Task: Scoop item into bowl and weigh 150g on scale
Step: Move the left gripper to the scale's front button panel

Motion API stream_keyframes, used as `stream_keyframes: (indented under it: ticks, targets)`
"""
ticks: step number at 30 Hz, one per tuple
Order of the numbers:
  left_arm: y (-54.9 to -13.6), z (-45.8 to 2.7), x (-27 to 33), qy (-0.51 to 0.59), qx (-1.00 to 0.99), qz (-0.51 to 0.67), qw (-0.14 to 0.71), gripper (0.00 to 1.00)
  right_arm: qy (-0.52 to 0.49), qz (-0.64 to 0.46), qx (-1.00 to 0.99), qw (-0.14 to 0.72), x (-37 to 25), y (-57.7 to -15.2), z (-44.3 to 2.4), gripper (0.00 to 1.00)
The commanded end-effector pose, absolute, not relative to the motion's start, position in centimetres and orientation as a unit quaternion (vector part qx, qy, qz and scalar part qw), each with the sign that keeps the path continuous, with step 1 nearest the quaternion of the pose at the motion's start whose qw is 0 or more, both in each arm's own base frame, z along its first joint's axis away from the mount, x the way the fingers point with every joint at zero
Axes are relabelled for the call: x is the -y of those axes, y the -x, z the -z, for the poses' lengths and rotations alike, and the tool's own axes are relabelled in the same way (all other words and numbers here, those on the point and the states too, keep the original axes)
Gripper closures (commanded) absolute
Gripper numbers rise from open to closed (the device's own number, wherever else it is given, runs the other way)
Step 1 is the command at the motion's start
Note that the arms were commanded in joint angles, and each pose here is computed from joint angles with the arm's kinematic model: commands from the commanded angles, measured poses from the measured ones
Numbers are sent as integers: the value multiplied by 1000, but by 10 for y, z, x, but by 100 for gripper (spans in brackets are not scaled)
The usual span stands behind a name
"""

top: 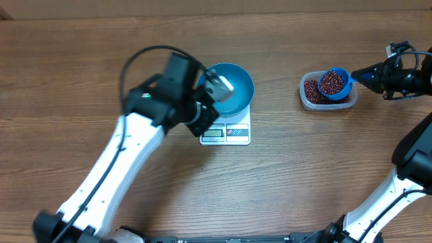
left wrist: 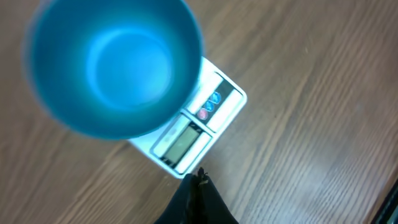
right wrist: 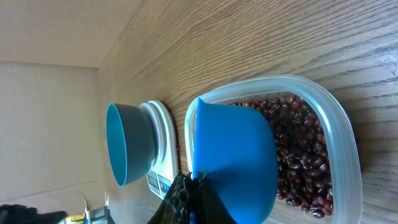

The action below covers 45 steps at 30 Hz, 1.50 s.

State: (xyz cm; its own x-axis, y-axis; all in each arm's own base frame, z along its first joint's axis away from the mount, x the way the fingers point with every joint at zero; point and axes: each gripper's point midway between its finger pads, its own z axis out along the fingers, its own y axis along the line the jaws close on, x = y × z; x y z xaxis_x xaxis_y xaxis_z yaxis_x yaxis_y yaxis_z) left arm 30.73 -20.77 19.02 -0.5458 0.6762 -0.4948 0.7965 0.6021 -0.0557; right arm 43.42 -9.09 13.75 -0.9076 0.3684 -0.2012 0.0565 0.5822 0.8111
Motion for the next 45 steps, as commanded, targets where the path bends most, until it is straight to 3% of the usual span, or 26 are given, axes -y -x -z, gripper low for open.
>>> stream_keyframes:
  ticks: [1, 19, 30, 45]
  targets:
    - [-304, -164, 218, -453, -866, 103, 186, 95, -123, -460, -861, 179, 89, -436, -136, 96]
    - [-320, -74, 264, -501, -852, 64, 136, 96, -123, -460, -861, 179, 89, -436, -136, 96]
    - [-329, -63, 273, -444, -881, 72, 143, 96, -123, -460, -861, 179, 89, -436, -136, 96]
    - [-328, -43, 265, -374, -911, -18, 173, 96, -125, -460, -861, 178, 89, -436, -136, 96]
